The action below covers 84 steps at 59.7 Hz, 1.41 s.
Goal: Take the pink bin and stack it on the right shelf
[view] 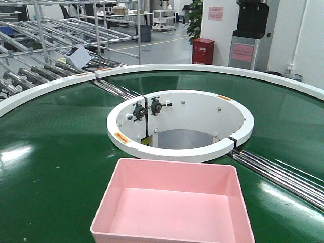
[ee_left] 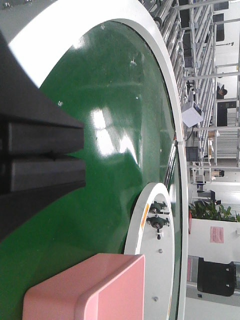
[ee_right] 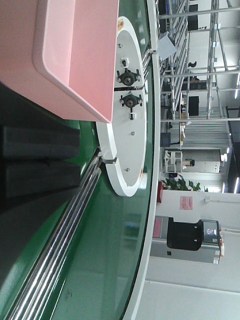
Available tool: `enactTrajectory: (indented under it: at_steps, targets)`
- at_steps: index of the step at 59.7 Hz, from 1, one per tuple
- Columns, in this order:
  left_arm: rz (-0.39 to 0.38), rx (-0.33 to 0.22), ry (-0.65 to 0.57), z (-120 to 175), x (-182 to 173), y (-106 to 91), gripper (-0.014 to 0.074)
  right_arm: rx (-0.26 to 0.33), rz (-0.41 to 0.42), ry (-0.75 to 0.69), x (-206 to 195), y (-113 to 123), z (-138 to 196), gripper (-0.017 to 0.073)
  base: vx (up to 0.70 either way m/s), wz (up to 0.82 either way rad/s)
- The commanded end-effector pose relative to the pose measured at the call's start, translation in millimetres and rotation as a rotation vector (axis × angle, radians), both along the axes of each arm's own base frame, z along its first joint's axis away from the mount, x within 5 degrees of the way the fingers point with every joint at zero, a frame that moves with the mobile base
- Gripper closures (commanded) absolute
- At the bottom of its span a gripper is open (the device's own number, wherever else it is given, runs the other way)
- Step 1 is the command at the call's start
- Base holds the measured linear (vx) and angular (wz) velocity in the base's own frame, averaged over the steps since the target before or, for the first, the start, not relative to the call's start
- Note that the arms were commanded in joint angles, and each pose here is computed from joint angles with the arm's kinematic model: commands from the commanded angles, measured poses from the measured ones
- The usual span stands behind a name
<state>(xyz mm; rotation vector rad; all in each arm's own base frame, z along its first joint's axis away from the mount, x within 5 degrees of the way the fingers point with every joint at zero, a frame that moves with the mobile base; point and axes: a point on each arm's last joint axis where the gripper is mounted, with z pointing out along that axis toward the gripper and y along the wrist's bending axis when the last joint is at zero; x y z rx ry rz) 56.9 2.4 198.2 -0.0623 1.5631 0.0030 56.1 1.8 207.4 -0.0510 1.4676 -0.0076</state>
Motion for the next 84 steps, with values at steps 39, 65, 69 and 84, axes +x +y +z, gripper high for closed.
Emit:
enactTrajectory:
  at_steps: [39,65,69,84]
  targets:
    - [-0.019,-0.079,-0.252,32,-6,-0.8,0.0599,-0.006,0.015,-0.189,-5,1,23,0.0568,0.0,0.0]
    - [0.01,0.021,0.02,147,-7,0.7,0.0599,-0.029,-0.051,0.305,1,-5,135,0.0568,0.0,0.0]
    - [0.001,-0.018,0.137,140,6,0.3,0.0599,-0.026,-0.051,0.424,15,-4,133,0.0568,0.0,0.0]
    - [-0.011,-0.054,0.254,131,24,-0.5,0.0599,-0.027,-0.05,0.697,65,-3,105,0.0558,0.0,0.0]
